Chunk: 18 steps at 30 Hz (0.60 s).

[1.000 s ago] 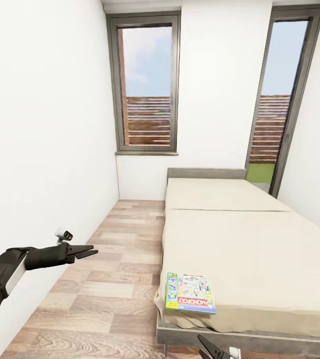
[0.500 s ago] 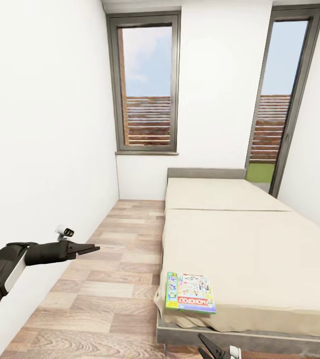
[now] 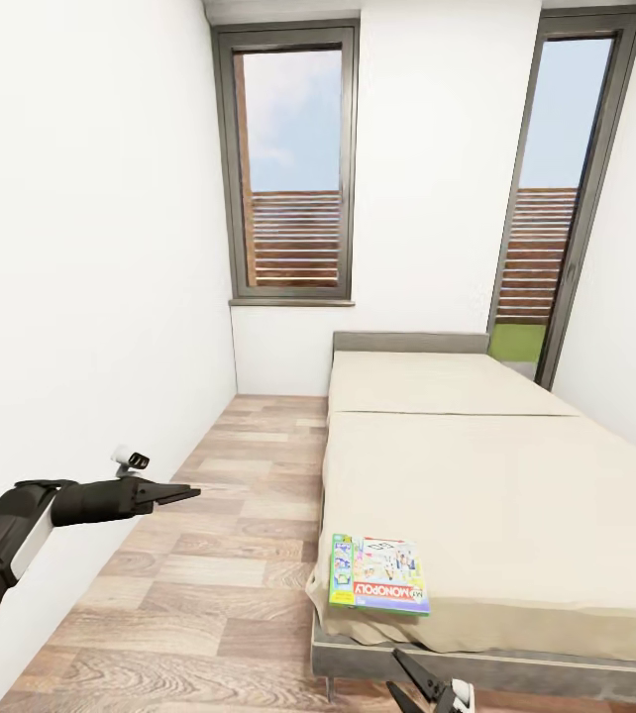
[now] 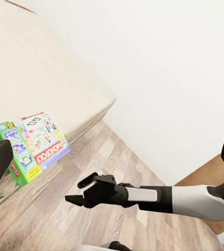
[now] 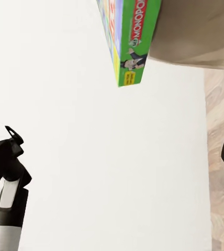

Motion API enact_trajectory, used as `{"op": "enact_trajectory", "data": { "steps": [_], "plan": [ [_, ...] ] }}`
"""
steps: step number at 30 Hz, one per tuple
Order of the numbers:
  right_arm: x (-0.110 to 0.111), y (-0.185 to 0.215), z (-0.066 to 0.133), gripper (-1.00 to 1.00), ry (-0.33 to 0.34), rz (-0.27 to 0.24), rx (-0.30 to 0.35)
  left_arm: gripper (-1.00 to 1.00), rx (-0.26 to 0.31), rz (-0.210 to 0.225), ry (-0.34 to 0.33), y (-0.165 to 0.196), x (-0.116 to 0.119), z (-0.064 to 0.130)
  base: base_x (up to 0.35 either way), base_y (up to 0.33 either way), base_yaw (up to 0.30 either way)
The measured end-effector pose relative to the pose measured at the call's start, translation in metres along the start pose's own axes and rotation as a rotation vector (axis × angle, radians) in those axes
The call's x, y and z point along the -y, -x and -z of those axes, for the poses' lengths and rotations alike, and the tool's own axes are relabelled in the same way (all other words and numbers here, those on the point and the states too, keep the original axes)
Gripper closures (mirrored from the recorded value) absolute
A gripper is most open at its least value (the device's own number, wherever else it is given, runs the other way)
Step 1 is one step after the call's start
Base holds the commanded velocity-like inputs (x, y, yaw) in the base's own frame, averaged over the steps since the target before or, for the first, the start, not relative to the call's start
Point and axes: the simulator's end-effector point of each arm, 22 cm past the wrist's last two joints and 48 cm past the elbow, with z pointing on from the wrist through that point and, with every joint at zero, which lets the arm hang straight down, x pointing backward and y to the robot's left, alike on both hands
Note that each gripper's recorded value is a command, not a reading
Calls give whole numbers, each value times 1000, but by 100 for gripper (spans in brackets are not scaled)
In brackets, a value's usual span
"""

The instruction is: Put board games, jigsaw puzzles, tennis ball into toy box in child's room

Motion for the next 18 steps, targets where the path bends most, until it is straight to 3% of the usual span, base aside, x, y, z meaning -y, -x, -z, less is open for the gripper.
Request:
{"op": "enact_trajectory", "data": {
  "steps": [9,18],
  "plan": [
    [-15,23,-1,-100,64,-71,97,-100,0,0,-2,0,0,-1,0,0,0],
    [-34,46,-15,-100,119,-74,146,-100,-1,0,-2,0,0,-2,0,0,0]
  ]
}}
